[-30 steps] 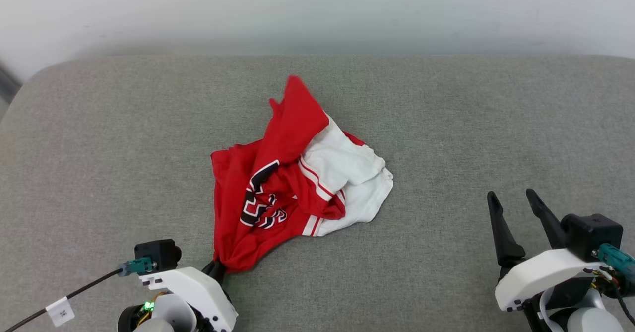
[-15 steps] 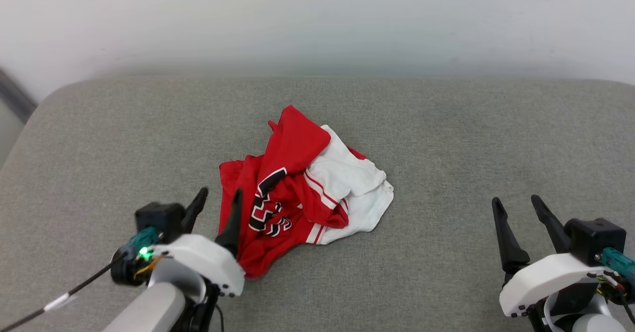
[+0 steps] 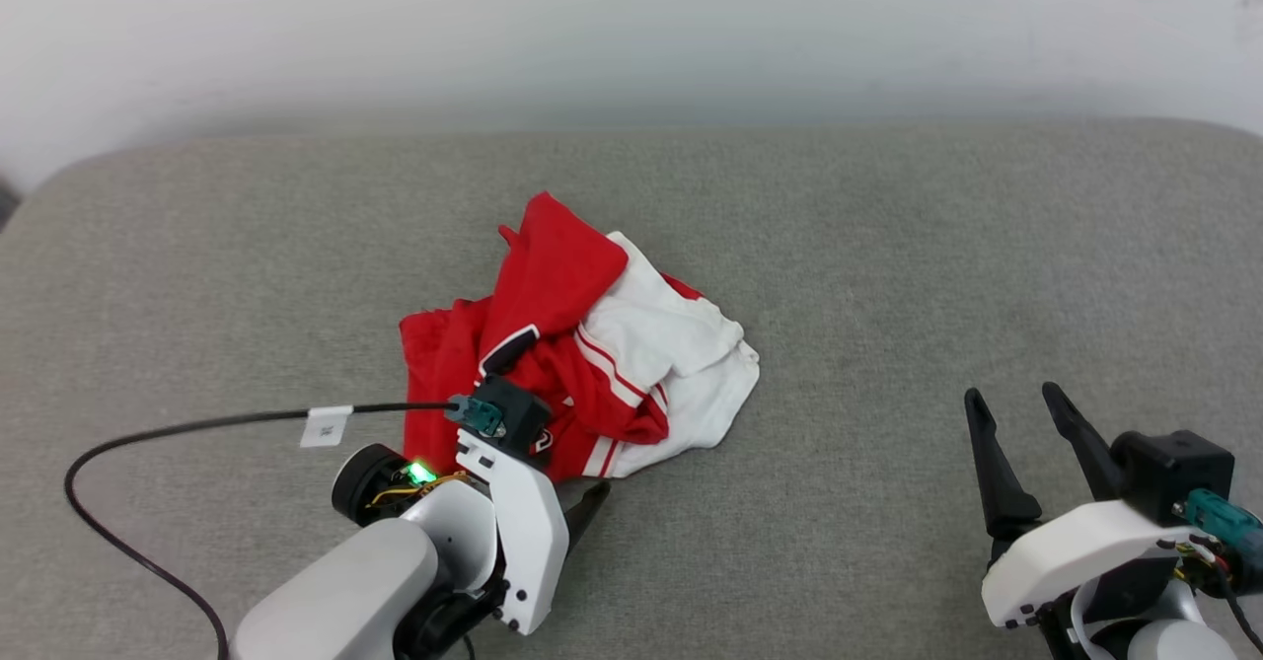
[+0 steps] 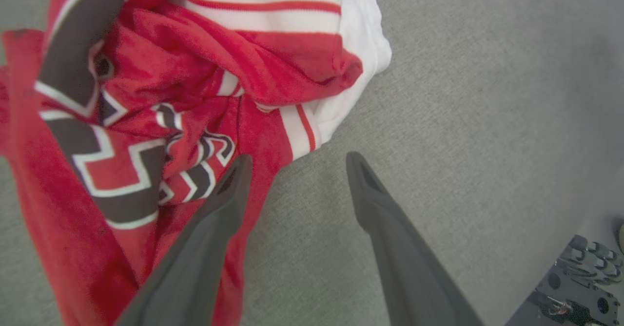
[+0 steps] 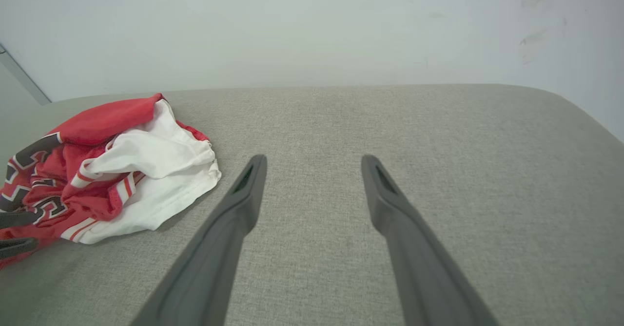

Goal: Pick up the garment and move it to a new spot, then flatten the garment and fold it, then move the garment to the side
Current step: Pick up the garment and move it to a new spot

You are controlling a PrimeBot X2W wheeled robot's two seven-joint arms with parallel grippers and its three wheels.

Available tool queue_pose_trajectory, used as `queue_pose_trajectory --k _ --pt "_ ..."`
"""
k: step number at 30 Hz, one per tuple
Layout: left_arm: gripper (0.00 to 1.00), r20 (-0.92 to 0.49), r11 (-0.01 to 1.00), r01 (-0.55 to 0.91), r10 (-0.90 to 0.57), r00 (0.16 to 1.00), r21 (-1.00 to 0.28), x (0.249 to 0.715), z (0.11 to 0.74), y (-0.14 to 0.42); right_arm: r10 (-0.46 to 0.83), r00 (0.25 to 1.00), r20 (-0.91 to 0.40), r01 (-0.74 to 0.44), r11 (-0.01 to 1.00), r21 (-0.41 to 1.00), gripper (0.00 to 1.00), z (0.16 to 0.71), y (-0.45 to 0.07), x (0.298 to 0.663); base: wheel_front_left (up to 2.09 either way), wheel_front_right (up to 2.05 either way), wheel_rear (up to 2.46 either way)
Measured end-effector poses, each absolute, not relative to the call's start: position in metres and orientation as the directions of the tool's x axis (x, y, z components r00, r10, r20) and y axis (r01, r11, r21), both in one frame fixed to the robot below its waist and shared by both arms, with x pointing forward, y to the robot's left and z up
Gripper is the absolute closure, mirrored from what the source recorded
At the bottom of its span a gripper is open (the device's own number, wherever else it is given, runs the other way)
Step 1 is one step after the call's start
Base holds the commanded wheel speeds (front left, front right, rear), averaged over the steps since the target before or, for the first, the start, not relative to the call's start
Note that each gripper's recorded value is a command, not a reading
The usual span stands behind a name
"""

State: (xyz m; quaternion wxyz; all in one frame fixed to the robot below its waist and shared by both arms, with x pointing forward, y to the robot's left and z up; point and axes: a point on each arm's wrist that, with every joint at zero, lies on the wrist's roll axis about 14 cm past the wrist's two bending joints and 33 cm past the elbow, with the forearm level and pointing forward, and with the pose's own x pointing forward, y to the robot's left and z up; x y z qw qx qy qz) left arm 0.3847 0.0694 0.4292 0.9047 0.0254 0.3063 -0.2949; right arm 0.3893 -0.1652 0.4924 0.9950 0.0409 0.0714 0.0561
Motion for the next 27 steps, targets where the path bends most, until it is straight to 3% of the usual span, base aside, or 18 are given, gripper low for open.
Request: queue_pose_trajectory --k 9,10,11,12,16,23,27 --pt "0.0 -0.778 0.818 0.554 -0.447 0.443 -0.155 0.383 0.374 0.08 0.094 0.982 -0.167 -0.077 0.991 0.107 0.0 0.477 -0.173 0.394 0.0 0.0 0.0" --pt "0.25 -0.789 0.815 0.556 -0.445 0.424 -0.161 0.383 0.371 0.08 0.089 0.981 -0.17 -0.071 0.992 0.108 0.0 0.475 -0.175 0.394 0.0 0.0 0.0" --pt "0.66 -0.798 0.809 0.564 -0.446 0.406 -0.164 0.383 0.369 0.079 0.084 0.981 -0.174 -0.066 0.992 0.108 0.0 0.473 -0.176 0.394 0.0 0.0 0.0" --pt "1.0 -0.803 0.803 0.571 -0.451 0.391 -0.173 0.382 0.369 0.077 0.08 0.981 -0.176 -0.061 0.992 0.108 0.0 0.472 -0.178 0.394 0.0 0.0 0.0" --pt "1.0 -0.791 0.782 0.603 -0.466 0.396 -0.159 0.385 0.372 0.072 0.071 0.982 -0.177 -0.052 0.993 0.108 0.0 0.47 -0.181 0.395 0.0 0.0 0.0" --pt "1.0 -0.654 0.7 0.71 -0.574 0.494 -0.078 0.385 0.417 0.035 0.074 0.986 -0.148 -0.059 0.993 0.105 0.0 0.481 -0.179 0.395 0.0 0.0 0.0" --pt "1.0 -0.605 0.647 0.759 -0.631 0.486 -0.065 0.366 0.435 0.017 0.086 0.986 -0.14 -0.073 0.992 0.1 0.0 0.485 -0.175 0.393 0.0 0.0 0.0"
